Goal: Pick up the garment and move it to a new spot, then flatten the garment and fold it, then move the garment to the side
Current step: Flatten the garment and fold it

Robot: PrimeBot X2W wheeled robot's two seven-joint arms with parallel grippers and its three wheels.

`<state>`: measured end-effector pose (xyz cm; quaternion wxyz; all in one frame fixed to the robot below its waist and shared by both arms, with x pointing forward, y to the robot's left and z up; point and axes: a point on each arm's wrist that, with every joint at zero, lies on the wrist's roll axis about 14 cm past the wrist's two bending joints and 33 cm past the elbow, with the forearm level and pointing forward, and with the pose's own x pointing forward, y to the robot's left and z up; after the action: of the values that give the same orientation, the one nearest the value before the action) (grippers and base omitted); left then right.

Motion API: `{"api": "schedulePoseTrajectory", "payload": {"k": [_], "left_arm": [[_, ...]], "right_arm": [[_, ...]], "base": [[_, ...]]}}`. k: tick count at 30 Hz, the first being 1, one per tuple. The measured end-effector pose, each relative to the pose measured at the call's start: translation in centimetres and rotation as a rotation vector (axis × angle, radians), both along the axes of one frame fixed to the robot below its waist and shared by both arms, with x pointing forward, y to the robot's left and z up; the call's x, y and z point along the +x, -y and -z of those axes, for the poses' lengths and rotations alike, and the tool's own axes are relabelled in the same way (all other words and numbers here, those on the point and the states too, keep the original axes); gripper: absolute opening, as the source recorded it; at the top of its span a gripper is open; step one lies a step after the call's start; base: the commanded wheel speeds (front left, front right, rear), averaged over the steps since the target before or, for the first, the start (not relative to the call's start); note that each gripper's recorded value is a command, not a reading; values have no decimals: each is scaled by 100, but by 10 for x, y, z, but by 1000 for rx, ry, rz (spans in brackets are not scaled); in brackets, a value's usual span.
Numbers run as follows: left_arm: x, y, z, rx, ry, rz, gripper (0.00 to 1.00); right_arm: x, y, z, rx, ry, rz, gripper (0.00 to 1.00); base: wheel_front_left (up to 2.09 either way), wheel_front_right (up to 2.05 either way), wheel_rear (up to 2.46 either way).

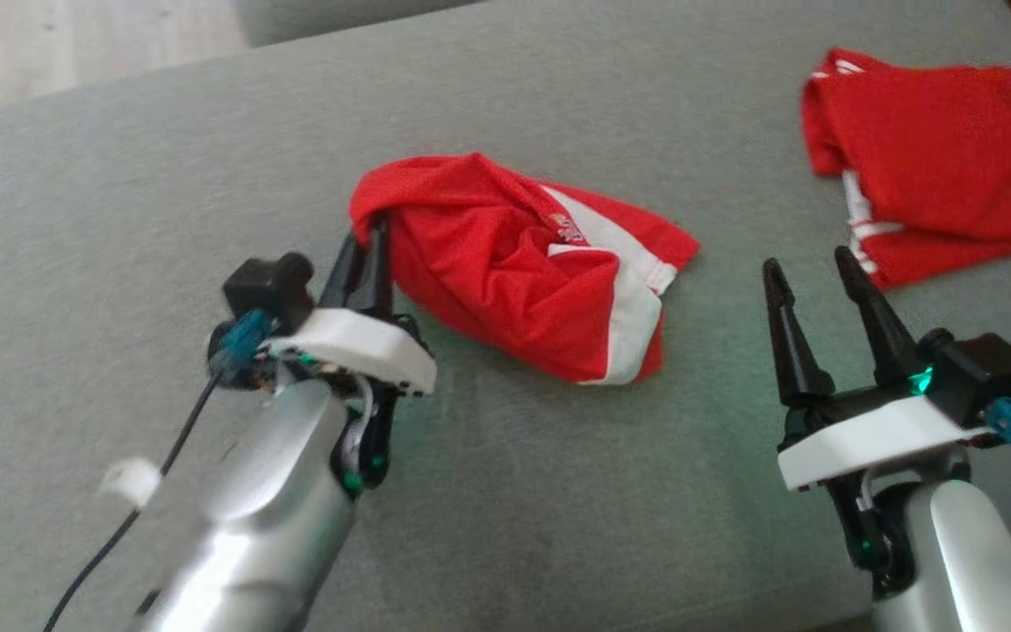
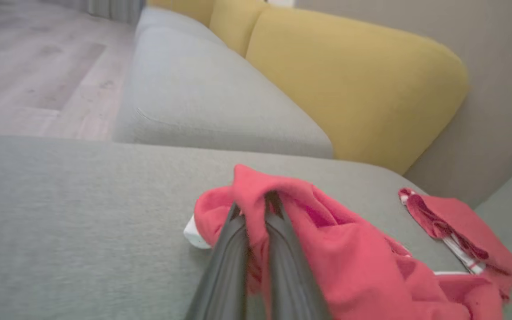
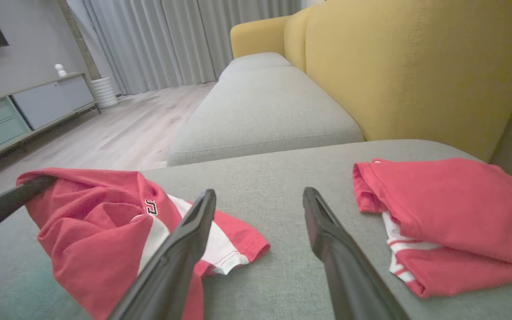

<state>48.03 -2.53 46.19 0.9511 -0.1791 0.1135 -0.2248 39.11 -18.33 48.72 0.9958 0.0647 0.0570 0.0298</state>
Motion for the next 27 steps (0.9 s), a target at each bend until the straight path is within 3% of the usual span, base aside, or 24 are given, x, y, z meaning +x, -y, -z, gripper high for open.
{"api": "schedulePoseTrajectory", "payload": {"k": [5, 9, 10, 11, 17, 23, 27], "left_arm": [[-12, -72, -23, 12, 85, -188, 0], [-45, -100, -2, 53, -8, -236, 0], [-55, -102, 7, 58, -42, -233, 39], [-62, -103, 14, 63, -64, -232, 100], [-73, -104, 29, 68, -108, -214, 100], [-64, -117, 0, 16, 8, -246, 100], [-63, -149, -20, 75, 110, -296, 100]], "right_arm": [[9, -21, -6, 14, 21, -63, 100], [11, -36, -10, 22, 29, -106, 100], [12, -39, -9, 23, 27, -114, 100], [13, -41, -10, 24, 28, -120, 100], [12, -42, -14, 31, 37, -124, 100], [7, -36, -19, 27, 46, -107, 100], [2, -33, -19, 25, 37, -100, 100]], "base": [[0, 0, 0], [0, 0, 0], [0, 0, 0], [0, 0, 0], [0, 0, 0], [0, 0, 0], [0, 0, 0]]}}
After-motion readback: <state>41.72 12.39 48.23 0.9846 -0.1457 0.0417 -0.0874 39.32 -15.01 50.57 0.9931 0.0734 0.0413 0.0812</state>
